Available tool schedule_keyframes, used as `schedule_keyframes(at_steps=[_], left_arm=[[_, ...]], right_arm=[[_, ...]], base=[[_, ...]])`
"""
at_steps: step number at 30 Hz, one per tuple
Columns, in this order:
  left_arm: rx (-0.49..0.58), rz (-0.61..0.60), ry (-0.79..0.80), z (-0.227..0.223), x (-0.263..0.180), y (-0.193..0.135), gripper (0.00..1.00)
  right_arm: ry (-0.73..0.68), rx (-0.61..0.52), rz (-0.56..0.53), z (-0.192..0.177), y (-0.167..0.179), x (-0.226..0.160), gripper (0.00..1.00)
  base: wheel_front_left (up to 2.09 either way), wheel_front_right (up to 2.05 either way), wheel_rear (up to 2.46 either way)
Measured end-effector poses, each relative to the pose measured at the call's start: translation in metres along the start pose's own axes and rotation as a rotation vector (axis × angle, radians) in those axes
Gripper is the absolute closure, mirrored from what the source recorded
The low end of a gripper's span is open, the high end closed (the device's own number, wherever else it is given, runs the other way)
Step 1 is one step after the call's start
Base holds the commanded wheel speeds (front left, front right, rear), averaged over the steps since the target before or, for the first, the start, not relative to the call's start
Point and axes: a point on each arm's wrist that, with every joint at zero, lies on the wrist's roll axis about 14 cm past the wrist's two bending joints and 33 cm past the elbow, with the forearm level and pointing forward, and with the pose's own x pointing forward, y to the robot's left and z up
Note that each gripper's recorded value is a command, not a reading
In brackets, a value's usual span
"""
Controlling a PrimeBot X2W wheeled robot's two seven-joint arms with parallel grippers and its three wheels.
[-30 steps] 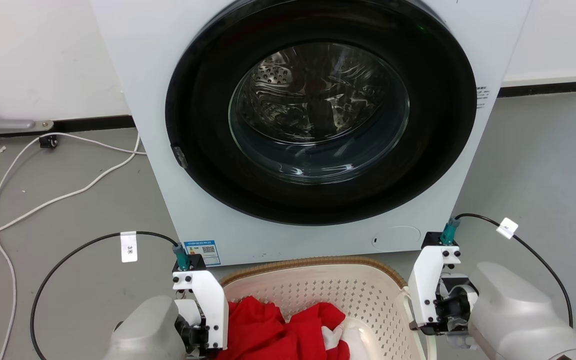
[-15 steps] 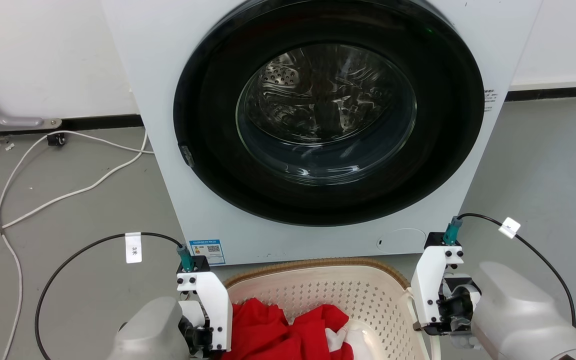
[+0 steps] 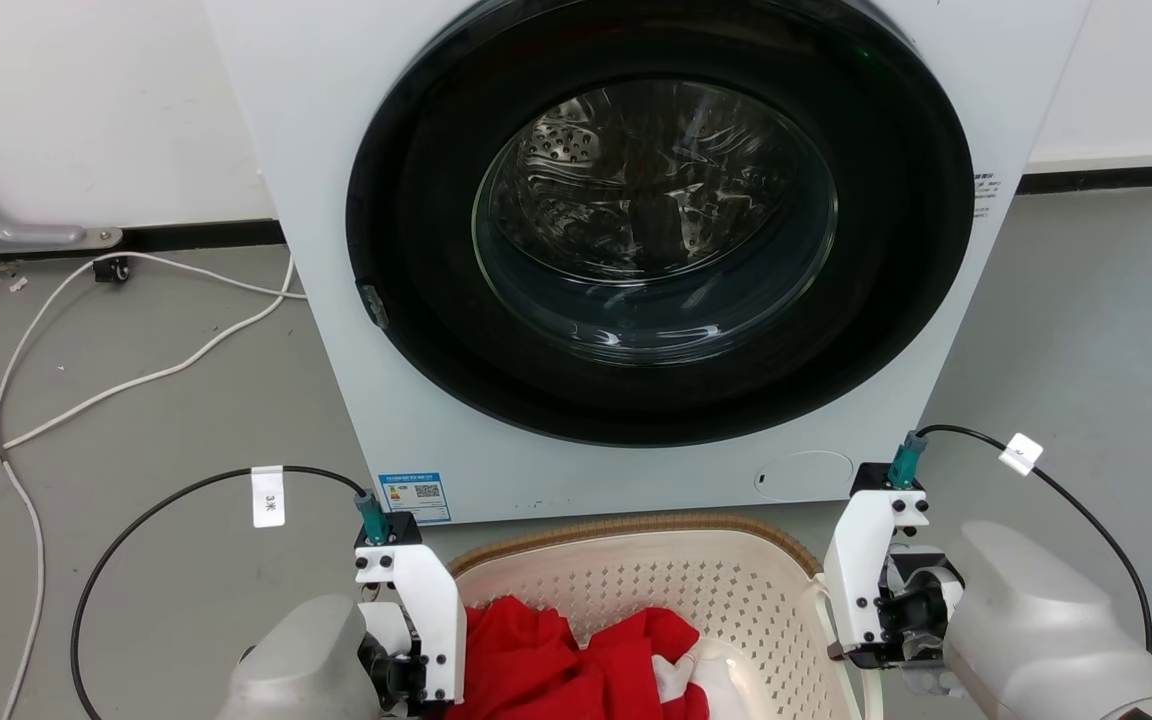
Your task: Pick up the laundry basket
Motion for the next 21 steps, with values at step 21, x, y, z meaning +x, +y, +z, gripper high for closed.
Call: schedule_keyframes(at_steps=[21], left_arm=[[-0.003,-0.004,0.021,-0.0033,0.0032,-0.0004,1.0]], right_arm=[[0.009,0.009,0.0,-0.0003,-0.0015,0.002,1.0]], base=[[0.0,0.0,0.0]])
